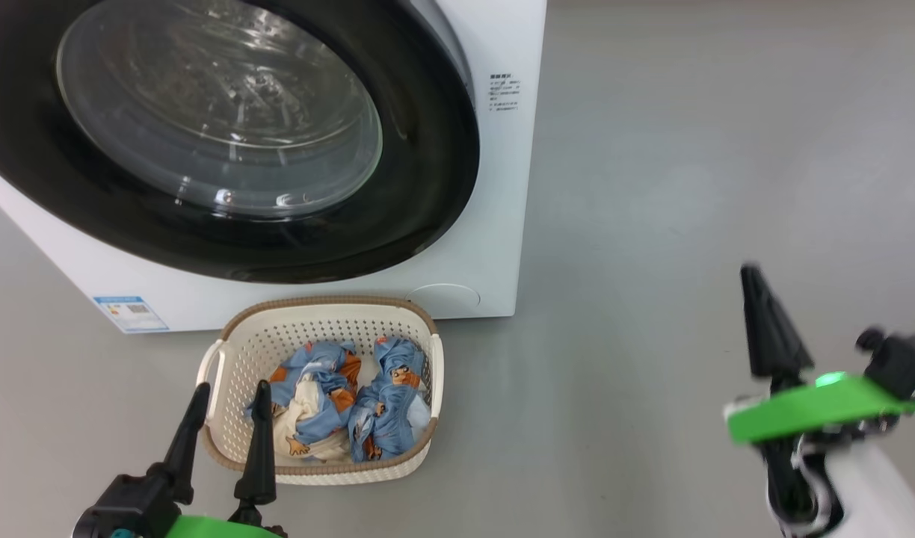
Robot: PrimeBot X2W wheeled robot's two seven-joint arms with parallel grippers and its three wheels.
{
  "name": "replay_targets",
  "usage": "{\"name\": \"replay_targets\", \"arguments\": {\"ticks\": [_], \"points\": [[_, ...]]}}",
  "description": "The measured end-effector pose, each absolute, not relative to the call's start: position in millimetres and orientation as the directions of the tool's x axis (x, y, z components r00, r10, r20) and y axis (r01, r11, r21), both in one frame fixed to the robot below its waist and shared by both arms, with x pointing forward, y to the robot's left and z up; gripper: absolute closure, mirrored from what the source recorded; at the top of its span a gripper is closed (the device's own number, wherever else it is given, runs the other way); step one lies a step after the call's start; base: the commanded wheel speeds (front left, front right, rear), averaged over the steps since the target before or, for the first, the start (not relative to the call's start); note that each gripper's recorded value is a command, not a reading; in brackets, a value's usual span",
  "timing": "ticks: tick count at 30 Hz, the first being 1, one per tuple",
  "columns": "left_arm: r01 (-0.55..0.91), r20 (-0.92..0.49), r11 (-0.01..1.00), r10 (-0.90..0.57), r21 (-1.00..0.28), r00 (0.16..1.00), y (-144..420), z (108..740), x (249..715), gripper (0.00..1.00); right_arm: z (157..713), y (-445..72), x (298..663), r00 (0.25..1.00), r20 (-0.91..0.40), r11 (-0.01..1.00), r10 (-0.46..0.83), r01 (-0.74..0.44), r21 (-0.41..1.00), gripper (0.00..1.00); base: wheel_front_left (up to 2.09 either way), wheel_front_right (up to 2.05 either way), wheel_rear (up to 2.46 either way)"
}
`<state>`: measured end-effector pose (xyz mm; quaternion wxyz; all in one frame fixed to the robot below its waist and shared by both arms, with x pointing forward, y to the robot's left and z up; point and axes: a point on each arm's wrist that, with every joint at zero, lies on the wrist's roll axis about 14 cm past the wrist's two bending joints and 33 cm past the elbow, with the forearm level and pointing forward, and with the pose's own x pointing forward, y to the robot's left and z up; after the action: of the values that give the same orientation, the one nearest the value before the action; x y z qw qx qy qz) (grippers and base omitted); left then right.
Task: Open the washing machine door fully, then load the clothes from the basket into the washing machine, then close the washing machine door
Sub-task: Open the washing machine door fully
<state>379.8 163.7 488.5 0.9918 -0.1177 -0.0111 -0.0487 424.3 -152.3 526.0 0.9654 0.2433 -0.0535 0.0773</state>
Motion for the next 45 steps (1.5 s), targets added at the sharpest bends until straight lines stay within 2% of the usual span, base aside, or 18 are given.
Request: {"name": "replay_targets", "arguments": {"ticks": [7,12,16,22,29,34,40,45], "points": [[0.091,0.027,0.968,-0.087,-0.235,0.996,166,486,387,0.0,580,-154,462,0.957,0.281,0.67,0.064,-0.25,0.699,1.0,0.0,0.0,0.0],[0.097,0.025,0.961,-0.094,-0.257,0.995,161,484,397,0.0,612,-161,492,0.937,0.347,0.55,0.023,-0.302,0.778,1.0,0.0,0.0,0.0],[0.1,0.027,0.96,-0.096,-0.262,0.995,159,484,407,0.0,626,-150,514,0.926,0.373,0.499,0.062,-0.352,0.792,1.0,0.0,0.0,0.0],[0.091,0.014,0.96,-0.091,-0.266,0.996,161,478,417,0.0,629,-129,547,0.93,0.347,0.358,0.123,-0.368,0.858,1.0,0.0,0.0,0.0],[0.077,0.0,0.96,-0.079,-0.268,0.997,165,471,426,0.0,630,-99,571,0.906,0.318,0.294,0.279,-0.396,0.87,1.0,0.0,0.0,0.0],[0.061,-0.022,0.963,-0.07,-0.264,0.997,169,463,430,0.0,609,-73,585,0.872,0.23,0.287,0.432,-0.375,0.882,1.0,0.0,0.0,0.0],[0.049,-0.042,0.963,-0.062,-0.264,0.997,172,453,438,0.0,591,-36,597,0.761,0.138,0.217,0.634,-0.346,0.913,1.0,0.0,0.0,0.0],[0.038,-0.067,0.962,-0.058,-0.269,0.996,174,444,438,0.0,582,-23,607,0.703,0.096,0.199,0.705,-0.326,0.924,1.0,0.0,0.0,0.0]]}}
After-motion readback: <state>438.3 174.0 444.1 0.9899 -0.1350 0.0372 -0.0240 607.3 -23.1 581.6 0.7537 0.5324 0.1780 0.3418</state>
